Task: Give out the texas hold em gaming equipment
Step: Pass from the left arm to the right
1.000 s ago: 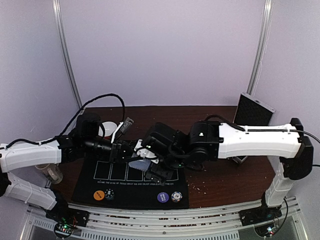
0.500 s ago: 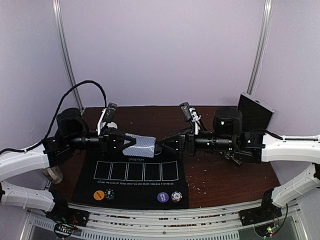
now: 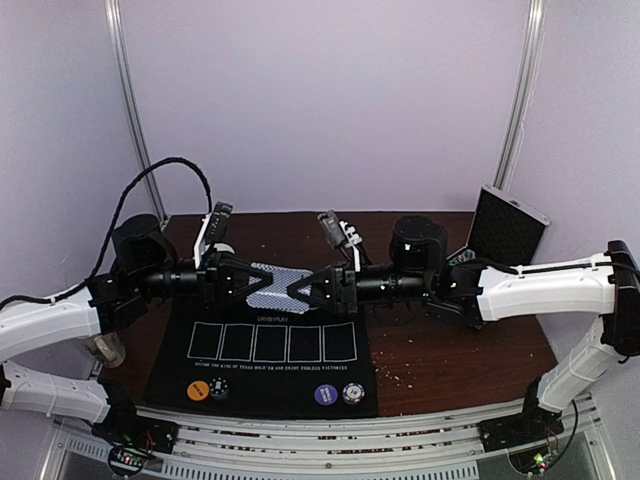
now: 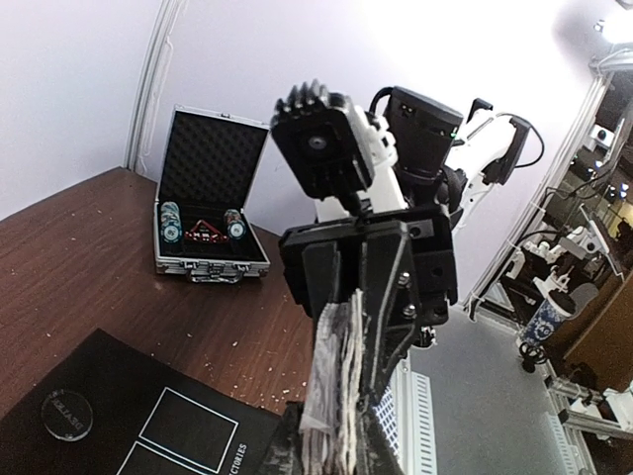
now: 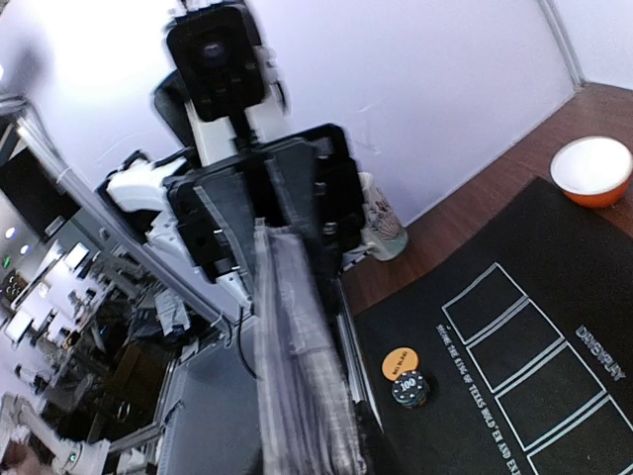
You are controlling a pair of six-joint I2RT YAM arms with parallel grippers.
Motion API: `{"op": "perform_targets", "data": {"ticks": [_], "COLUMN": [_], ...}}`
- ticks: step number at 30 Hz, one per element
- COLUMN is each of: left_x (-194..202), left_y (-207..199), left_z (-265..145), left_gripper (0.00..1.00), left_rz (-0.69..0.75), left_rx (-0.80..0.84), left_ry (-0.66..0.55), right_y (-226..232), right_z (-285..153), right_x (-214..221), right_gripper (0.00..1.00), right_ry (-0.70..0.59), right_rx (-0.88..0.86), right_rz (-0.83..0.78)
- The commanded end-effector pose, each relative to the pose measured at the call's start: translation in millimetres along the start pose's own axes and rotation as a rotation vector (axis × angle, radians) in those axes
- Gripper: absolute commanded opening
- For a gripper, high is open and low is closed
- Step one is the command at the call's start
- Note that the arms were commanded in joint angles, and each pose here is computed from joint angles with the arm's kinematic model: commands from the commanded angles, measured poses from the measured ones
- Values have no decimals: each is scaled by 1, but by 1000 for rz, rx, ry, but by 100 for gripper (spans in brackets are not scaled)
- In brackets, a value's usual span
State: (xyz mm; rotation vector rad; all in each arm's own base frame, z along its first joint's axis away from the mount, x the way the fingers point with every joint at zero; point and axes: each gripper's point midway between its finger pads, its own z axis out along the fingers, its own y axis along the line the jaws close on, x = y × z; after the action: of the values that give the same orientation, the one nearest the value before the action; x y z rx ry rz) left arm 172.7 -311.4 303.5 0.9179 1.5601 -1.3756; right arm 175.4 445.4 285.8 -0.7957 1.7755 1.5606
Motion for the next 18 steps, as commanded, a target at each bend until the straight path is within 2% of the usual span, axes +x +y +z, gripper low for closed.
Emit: {"op": "perform_targets", "data": {"ticks": [1,3,5,7,8,10,12,14,16,18], "left_x": [-15,-13,-13,-18,-24,-41,-44,-29,1,18], "left_y": [-8,1,24,44,49,39,16,-2,-12,-4], "left_z": [-3,-3,-8,-21,-28,-34,-29,-20,-6,4], "left_gripper": [0,2,54,87,96,98,98,98,98,98], "left_rz": [63,89,165,298,380,569,741,902,1027,1080], "left_rx": [12,-47,-210,-376,-438,-493,-459,-405,-346,-359], "left_ry": [-52,-17,57,132,160,178,191,251,369,487], "right_y": [19,14,7,-3,-7,-18,-26,-26,-27,-28], "right_z": [3,0,-5,-10,-12,-15,-16,-17,-16,-14], "right_x": [-8,-7,-9,-11,-13,-10,-10,-13,-16,-15], "right_gripper": [0,0,0,0,0,0,0,0,0,0], "right_ry": [11,21,22,32,39,70,91,91,91,109], "right_rx": [-66,-29,28,93,128,204,263,285,299,311], "right_rz": [-19,-14,-4,19,33,70,97,115,136,145]}}
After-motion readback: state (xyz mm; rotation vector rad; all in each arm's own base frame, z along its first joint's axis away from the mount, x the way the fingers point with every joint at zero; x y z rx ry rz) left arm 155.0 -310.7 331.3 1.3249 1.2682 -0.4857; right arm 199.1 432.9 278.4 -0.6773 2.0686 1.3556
